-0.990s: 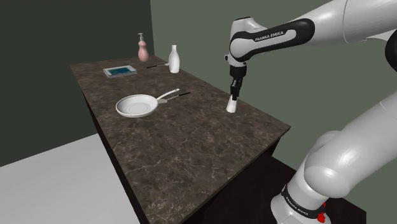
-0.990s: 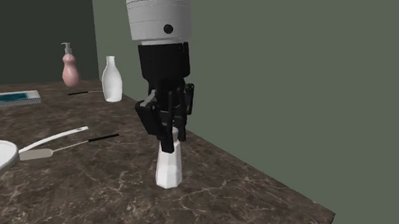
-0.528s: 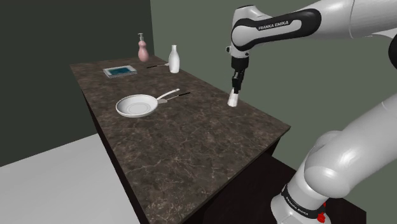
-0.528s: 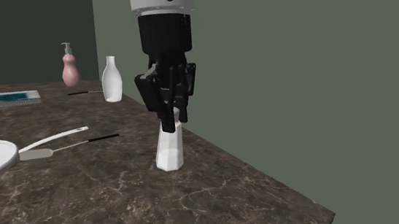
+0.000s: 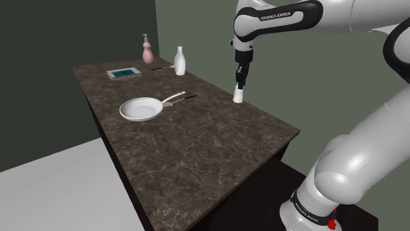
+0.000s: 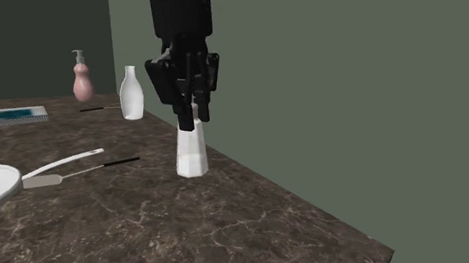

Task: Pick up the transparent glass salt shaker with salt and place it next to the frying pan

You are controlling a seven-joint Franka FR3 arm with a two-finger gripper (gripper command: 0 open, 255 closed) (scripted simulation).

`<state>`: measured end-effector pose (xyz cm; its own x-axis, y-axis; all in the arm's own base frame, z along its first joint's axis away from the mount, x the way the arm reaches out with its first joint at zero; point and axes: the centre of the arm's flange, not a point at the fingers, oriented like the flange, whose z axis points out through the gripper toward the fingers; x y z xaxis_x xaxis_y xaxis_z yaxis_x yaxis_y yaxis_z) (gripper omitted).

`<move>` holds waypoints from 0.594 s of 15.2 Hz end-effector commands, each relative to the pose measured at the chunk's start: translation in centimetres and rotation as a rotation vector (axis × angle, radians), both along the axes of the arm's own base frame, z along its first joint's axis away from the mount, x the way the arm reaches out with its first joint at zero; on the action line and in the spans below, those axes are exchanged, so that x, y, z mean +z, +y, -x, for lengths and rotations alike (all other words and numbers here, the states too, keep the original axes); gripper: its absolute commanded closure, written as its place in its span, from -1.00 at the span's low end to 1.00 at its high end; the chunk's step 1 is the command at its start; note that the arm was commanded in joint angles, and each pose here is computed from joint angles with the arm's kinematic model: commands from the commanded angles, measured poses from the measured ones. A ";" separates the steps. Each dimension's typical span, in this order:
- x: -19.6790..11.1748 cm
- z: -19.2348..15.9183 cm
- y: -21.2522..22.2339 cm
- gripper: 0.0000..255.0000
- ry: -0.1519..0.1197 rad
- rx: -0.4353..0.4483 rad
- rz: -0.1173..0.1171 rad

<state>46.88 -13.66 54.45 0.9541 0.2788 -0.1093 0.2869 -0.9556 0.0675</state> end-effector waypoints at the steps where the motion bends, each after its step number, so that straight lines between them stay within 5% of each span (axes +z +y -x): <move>1: -0.1 -2.5 -0.2 1.00 0.000 0.000 0.000; 9: 0.0 -13.1 -0.9 1.00 0.000 0.000 0.000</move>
